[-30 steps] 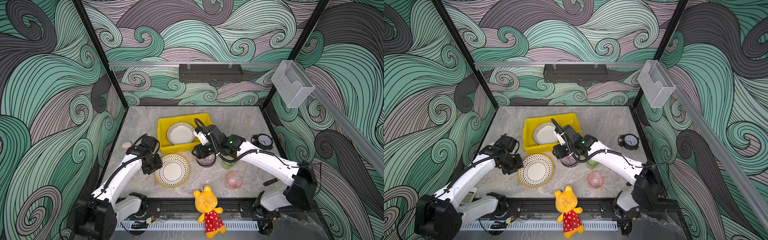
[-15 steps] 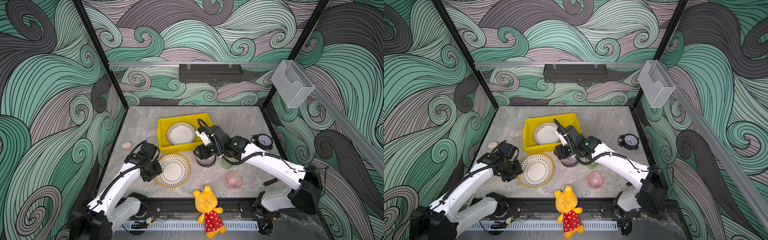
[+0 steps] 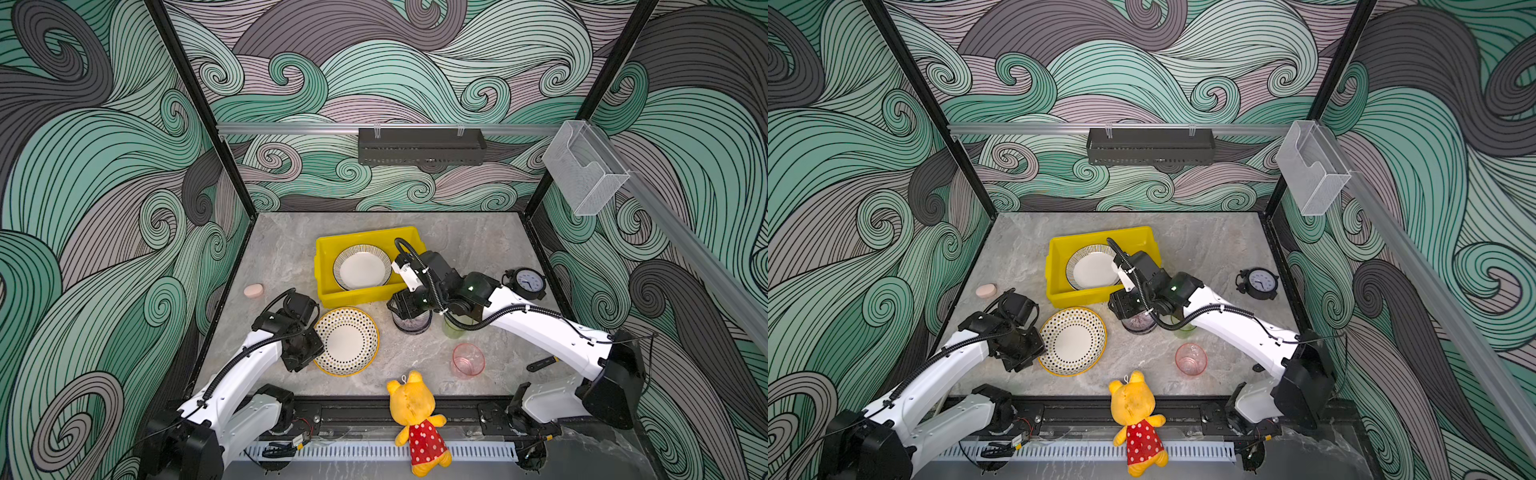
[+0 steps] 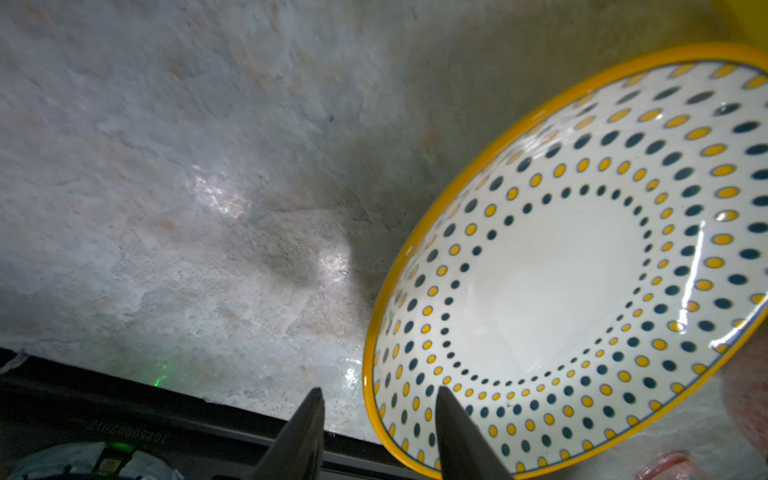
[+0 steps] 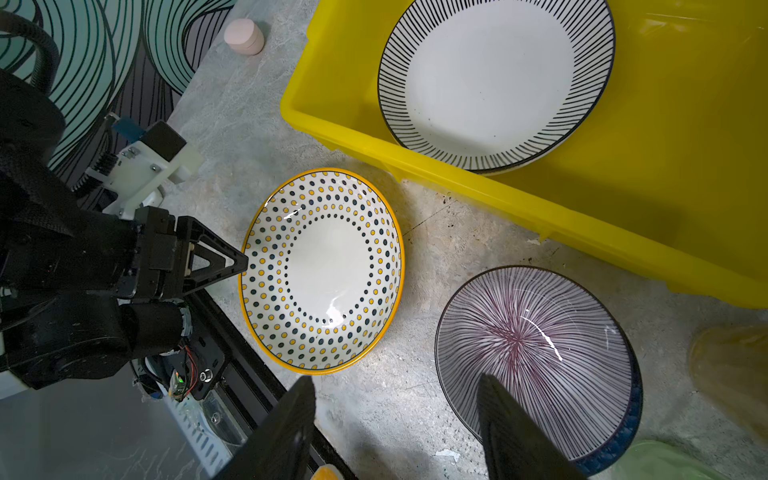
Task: Place the mixed dishes into the plastic bin
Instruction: 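Lower the left gripper and pinch the polka-dot plate rim nearest the robot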
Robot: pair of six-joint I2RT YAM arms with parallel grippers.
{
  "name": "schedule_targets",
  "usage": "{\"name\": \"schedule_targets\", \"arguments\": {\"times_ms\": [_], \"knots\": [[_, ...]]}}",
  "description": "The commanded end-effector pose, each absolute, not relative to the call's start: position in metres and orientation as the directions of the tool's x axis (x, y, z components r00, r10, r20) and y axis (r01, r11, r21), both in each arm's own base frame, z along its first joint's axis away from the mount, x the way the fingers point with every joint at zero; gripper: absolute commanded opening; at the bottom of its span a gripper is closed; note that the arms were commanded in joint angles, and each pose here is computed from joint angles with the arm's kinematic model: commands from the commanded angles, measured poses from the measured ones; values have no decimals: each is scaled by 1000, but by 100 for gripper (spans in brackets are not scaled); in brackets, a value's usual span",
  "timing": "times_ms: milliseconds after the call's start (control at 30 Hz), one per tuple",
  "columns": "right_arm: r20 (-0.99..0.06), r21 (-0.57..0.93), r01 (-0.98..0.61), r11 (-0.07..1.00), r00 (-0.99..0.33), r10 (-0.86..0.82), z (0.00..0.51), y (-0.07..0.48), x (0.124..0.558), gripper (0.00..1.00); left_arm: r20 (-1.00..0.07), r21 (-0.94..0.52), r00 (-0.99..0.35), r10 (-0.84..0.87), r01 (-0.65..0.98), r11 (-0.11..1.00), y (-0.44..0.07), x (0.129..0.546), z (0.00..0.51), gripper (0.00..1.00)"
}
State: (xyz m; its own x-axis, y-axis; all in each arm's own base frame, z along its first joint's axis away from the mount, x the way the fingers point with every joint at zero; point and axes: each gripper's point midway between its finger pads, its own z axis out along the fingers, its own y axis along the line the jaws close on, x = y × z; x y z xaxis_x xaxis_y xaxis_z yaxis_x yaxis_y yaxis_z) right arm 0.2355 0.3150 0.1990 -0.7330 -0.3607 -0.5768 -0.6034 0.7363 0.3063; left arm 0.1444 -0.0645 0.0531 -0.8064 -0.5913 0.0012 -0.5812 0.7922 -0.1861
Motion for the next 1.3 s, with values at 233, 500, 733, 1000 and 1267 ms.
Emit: {"name": "schedule_targets", "arguments": {"times_ms": [233,500,733,1000,1267], "knots": [[-575,289,-617,732,-723,-382,197,316,235,64,3,-209,-788,-615,-602,770,-67,143,44,46],[-571,295,-614,732,-728,-380,197,316,234,64,15,-223,-800,-600,-588,778,-71,144,32,44],[-564,314,-612,726,-735,-375,196,321,234,64,19,-259,-795,-606,-589,765,-75,145,22,42],[-559,322,-613,721,-738,-377,195,325,234,64,0,-279,-799,-602,-578,767,-75,145,16,38],[-547,334,-610,719,-746,-379,192,327,233,64,-3,-307,-795,-606,-576,758,-77,144,12,32]]}}
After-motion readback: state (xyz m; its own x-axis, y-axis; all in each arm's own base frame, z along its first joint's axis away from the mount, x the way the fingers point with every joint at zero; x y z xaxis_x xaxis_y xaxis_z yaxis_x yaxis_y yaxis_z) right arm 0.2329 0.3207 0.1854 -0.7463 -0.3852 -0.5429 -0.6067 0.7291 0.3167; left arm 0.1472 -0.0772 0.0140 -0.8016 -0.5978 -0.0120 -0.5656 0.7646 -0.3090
